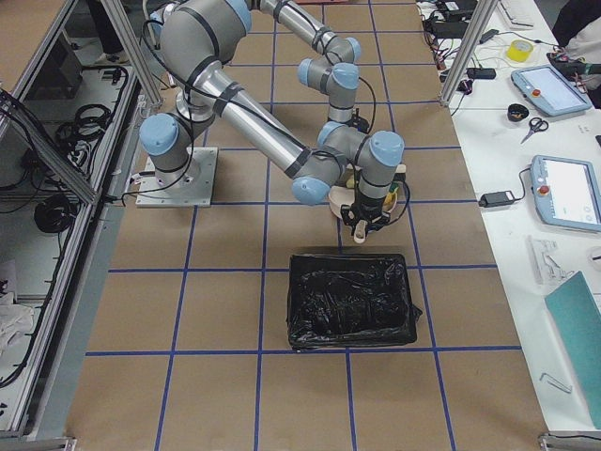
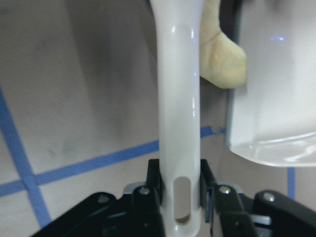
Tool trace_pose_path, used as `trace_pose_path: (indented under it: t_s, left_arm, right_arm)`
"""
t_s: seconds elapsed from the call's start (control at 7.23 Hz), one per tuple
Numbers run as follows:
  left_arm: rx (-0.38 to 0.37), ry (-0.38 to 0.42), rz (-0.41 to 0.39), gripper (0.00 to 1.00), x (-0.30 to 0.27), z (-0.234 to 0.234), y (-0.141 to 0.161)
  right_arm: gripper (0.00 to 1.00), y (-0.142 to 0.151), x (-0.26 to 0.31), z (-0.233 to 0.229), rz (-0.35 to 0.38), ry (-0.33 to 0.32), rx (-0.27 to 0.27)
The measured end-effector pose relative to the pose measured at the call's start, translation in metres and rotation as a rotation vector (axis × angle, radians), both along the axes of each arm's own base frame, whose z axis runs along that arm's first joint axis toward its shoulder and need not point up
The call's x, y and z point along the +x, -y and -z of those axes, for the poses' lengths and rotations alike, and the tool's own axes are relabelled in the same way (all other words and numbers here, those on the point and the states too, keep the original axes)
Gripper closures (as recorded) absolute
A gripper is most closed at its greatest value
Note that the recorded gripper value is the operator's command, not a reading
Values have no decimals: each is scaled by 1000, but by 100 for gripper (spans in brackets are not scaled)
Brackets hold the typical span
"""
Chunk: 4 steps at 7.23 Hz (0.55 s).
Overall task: Sweep and dump trash in nearest bin
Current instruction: 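Sweep the remaining peel piece into the dustpan with the left-held brush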
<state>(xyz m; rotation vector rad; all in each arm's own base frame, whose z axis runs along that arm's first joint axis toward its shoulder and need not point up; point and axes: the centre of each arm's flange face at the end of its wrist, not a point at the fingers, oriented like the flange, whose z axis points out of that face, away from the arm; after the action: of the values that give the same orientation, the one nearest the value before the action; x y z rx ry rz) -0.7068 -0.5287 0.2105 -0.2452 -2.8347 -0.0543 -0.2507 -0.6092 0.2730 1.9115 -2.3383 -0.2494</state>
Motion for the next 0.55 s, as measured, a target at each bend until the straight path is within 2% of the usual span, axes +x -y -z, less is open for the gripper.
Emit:
trace_pose_path:
  t_s: [0.55]
  left_arm:
    - [9,-74,-20,100,-33,-43,-37]
  right_arm:
    - [100,0,0,2,0,4,1]
